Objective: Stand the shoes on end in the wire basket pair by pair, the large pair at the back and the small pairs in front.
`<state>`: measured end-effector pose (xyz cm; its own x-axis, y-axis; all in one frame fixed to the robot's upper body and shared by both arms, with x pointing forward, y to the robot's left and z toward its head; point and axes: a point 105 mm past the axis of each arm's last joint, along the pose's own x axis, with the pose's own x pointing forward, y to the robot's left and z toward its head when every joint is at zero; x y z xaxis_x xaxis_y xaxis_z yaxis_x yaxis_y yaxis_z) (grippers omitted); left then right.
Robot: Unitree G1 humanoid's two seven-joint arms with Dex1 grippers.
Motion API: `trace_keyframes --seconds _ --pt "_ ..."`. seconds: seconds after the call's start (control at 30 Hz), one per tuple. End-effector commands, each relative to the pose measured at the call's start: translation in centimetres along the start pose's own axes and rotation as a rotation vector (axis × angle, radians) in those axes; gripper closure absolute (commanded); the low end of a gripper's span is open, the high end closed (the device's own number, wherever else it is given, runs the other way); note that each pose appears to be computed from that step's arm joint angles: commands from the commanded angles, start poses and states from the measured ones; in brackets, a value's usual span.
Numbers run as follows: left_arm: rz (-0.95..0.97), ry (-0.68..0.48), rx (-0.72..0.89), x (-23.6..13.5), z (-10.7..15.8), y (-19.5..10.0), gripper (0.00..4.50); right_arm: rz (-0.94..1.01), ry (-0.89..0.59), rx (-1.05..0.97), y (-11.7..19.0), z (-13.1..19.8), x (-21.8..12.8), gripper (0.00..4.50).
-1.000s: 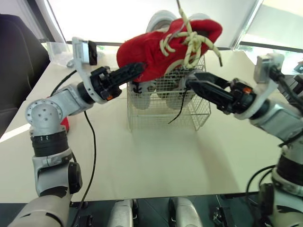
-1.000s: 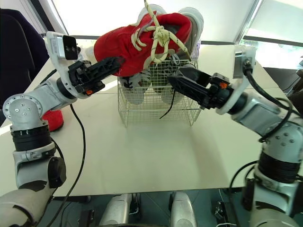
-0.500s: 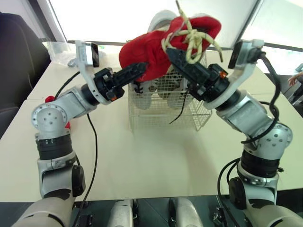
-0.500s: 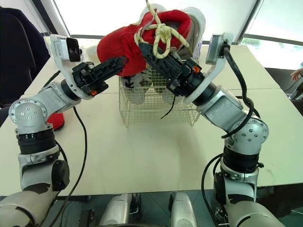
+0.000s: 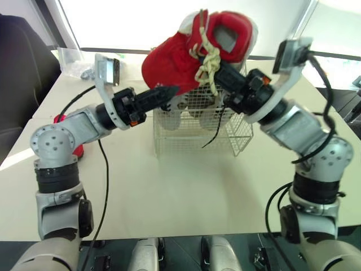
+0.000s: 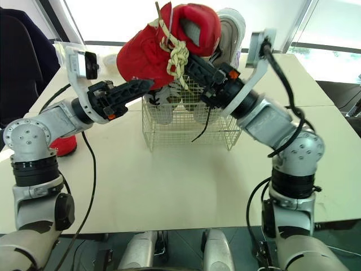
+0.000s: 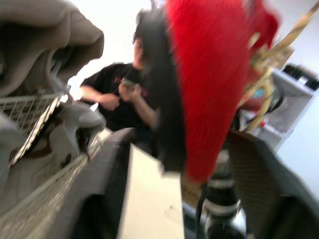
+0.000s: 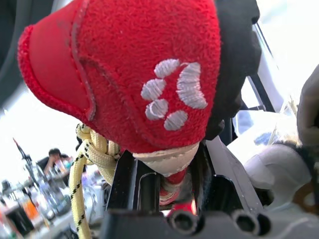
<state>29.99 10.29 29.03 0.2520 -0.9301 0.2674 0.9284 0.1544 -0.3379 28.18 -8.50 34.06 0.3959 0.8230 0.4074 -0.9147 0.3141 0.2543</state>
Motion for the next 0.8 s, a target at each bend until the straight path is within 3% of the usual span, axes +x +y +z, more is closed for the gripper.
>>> trace_keyframes --seconds 0.03,0.23,0.37,0.8 --pt "0.018 0.030 0.092 -1.4 0.9 -0.3 0.05 0.008 0.103 -0.166 -0.8 2.1 -1.7 4.15" --pt "0.081 0.104 0.206 -3.7 1.4 0.5 0.05 -0.022 0.487 -0.489 -5.5 3.0 -5.4 4.15" --pt "0.088 0.106 0.232 -4.0 1.6 0.7 0.05 0.063 0.712 -0.681 -7.4 2.0 -6.3 4.15" --pt "0.099 0.105 0.248 -4.0 0.8 0.4 0.05 0.169 0.964 -0.791 -11.4 -1.1 -7.7 4.15"
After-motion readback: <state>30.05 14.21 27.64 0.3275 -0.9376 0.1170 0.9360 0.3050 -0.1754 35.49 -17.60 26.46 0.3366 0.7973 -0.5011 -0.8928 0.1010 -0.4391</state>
